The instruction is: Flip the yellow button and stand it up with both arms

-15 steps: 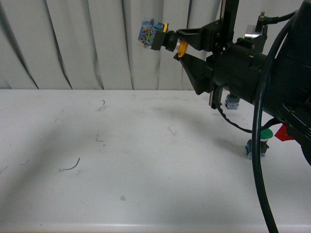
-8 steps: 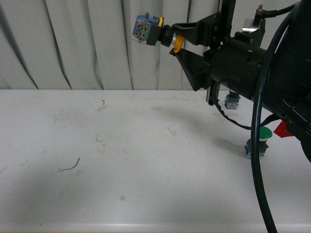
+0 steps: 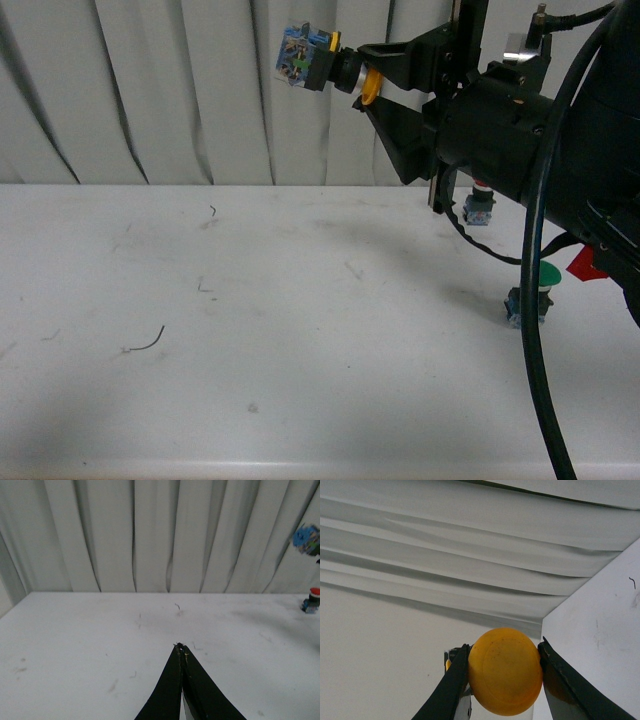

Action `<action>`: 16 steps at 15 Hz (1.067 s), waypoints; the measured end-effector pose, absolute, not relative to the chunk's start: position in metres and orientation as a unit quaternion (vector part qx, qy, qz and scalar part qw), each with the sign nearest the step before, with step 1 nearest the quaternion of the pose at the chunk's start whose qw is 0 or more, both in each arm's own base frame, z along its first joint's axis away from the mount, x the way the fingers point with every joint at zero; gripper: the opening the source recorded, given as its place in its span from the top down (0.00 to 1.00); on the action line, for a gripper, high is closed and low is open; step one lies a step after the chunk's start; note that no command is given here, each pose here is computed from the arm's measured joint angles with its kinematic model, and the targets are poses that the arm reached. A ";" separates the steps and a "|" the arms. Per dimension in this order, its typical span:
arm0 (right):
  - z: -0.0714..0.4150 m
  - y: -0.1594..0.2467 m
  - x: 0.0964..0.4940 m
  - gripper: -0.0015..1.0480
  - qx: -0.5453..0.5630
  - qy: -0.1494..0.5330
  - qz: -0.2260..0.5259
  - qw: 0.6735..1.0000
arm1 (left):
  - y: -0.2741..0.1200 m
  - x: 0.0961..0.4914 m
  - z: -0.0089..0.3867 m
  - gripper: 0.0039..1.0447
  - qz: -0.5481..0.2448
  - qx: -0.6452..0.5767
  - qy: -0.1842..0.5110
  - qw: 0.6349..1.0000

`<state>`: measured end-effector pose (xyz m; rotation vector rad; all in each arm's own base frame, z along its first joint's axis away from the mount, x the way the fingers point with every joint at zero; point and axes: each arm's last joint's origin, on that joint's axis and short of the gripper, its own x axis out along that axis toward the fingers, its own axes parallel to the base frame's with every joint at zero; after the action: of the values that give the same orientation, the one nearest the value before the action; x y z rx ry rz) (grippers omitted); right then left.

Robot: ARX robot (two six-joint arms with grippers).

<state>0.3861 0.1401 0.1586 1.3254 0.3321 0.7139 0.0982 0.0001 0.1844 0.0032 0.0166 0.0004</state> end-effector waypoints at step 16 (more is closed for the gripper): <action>0.176 0.130 0.385 0.67 0.532 0.129 0.291 0.785 | 0.000 0.098 0.166 0.46 0.000 0.000 0.001 1.000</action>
<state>0.3855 0.1298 0.1756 1.1481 0.2792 0.6268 0.0976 0.0000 0.1657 0.0006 0.0021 0.0004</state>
